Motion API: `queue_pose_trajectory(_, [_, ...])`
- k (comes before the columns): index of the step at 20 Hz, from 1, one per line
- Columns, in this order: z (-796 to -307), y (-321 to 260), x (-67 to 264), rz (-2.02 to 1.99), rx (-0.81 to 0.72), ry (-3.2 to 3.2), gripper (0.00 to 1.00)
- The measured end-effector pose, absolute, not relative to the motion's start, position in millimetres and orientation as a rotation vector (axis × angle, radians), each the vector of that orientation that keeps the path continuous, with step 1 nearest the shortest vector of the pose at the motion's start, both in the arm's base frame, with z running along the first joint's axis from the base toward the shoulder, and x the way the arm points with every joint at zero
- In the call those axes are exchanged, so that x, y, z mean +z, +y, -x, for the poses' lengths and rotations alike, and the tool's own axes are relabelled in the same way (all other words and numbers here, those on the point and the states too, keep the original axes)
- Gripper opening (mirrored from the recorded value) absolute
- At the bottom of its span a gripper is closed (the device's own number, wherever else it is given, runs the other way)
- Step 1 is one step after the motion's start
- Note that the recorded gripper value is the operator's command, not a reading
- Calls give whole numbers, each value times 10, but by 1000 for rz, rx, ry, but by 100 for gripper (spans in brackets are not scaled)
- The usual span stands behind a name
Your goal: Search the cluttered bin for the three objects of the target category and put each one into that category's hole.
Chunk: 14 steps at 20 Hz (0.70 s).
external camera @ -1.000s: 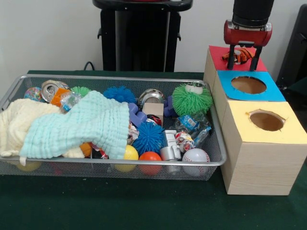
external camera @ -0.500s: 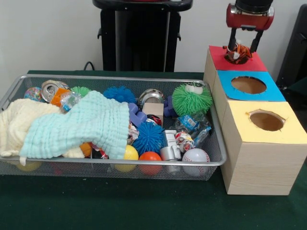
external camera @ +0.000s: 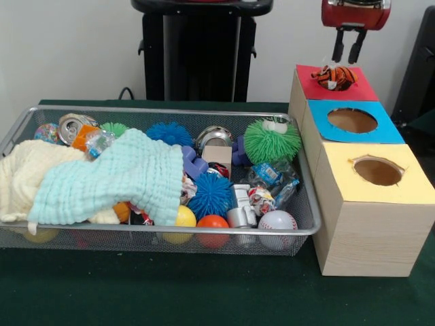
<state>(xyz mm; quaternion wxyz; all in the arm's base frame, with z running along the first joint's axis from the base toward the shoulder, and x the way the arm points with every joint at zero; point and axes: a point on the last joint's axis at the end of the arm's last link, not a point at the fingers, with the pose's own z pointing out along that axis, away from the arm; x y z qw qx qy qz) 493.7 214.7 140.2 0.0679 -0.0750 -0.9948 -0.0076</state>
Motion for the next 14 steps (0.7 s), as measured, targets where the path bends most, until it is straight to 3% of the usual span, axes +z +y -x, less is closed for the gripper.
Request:
queue_pose_trajectory(2, [-5015, 2083, 1423, 263, -34, -3043, 0])
queue_pose_trajectory(3, [-5107, 2013, 1425, 310, -44, -3097, 100])
queue_pose_trajectory(14, [-5094, 2002, 1371, 315, -15, -3159, 100])
